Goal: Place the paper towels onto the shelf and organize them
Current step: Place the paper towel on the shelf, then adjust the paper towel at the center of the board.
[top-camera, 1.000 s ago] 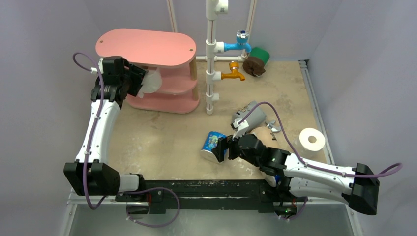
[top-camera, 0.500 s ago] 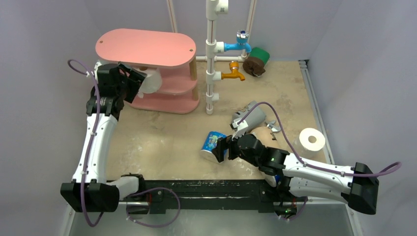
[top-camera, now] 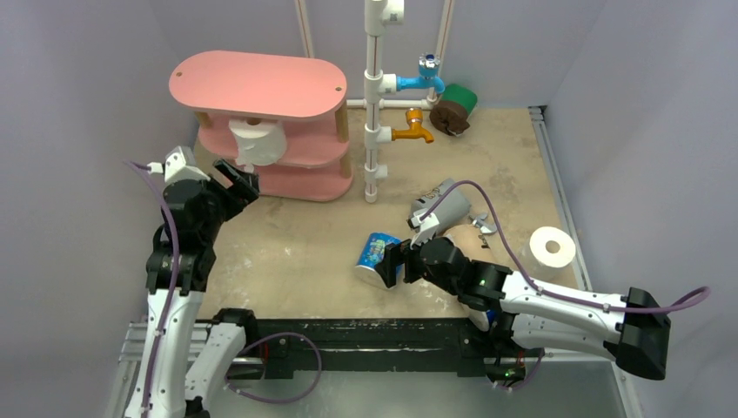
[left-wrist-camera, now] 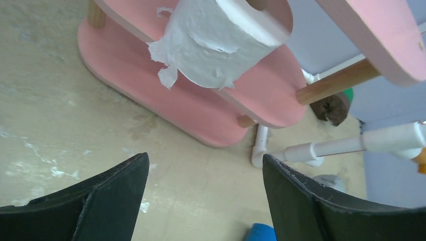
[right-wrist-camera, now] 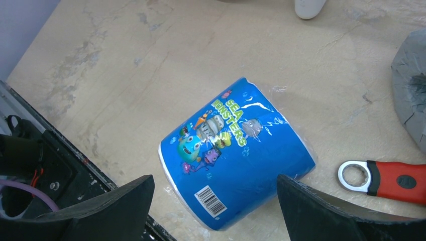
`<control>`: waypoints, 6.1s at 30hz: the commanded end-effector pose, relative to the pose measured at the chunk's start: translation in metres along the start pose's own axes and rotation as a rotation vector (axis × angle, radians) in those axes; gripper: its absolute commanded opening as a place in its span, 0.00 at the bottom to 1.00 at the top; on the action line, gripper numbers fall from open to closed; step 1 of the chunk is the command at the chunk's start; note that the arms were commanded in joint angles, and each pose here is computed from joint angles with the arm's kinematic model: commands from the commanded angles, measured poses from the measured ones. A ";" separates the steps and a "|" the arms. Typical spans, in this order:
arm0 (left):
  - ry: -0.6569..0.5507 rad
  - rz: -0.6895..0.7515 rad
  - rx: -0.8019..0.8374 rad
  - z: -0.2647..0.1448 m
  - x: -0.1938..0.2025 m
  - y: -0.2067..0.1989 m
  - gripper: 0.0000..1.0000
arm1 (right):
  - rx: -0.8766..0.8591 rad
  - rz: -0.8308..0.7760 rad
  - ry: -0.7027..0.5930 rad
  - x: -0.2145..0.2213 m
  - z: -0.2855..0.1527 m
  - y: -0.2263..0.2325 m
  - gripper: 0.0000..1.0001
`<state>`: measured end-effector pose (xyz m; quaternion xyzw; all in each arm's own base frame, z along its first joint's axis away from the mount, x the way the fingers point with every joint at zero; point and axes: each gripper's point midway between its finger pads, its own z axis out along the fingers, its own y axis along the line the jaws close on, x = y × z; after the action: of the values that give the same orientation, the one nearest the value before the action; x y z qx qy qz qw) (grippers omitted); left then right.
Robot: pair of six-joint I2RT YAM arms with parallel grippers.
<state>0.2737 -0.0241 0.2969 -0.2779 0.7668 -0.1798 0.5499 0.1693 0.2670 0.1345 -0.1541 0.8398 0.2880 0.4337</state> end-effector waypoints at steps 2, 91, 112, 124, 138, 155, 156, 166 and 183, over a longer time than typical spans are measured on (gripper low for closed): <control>-0.130 0.263 -0.029 -0.004 -0.012 0.012 0.82 | -0.018 0.003 -0.012 -0.004 0.005 0.007 0.94; -0.236 0.507 -0.381 0.127 -0.036 0.014 1.00 | -0.019 -0.021 0.005 0.005 0.005 0.002 0.94; -0.241 0.457 -0.437 0.139 -0.050 0.040 1.00 | -0.005 -0.029 0.014 0.006 0.008 0.001 0.94; -0.253 0.416 -0.463 0.140 -0.061 0.053 1.00 | 0.007 -0.037 0.022 0.007 0.011 0.000 0.94; -0.247 0.326 -0.507 0.091 -0.066 0.060 1.00 | 0.006 -0.032 0.004 0.001 0.008 0.001 0.94; 0.046 0.280 -0.121 -0.027 0.050 0.044 1.00 | 0.099 0.052 -0.119 -0.039 -0.014 -0.011 0.95; 0.081 0.293 -0.114 -0.028 0.062 0.045 1.00 | 0.114 0.061 -0.126 -0.040 -0.016 -0.013 0.95; 0.282 0.301 -0.111 -0.041 0.138 0.041 1.00 | 0.128 0.173 -0.093 -0.028 -0.013 -0.027 0.97; 0.612 0.163 0.575 -0.068 0.251 -0.025 0.95 | 0.050 0.173 -0.064 -0.048 0.023 -0.032 0.97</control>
<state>0.1622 -0.1615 0.1241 -0.0559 0.8696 -0.3158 0.3753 0.2147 0.2443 0.1342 -0.0566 0.8527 0.2901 0.4307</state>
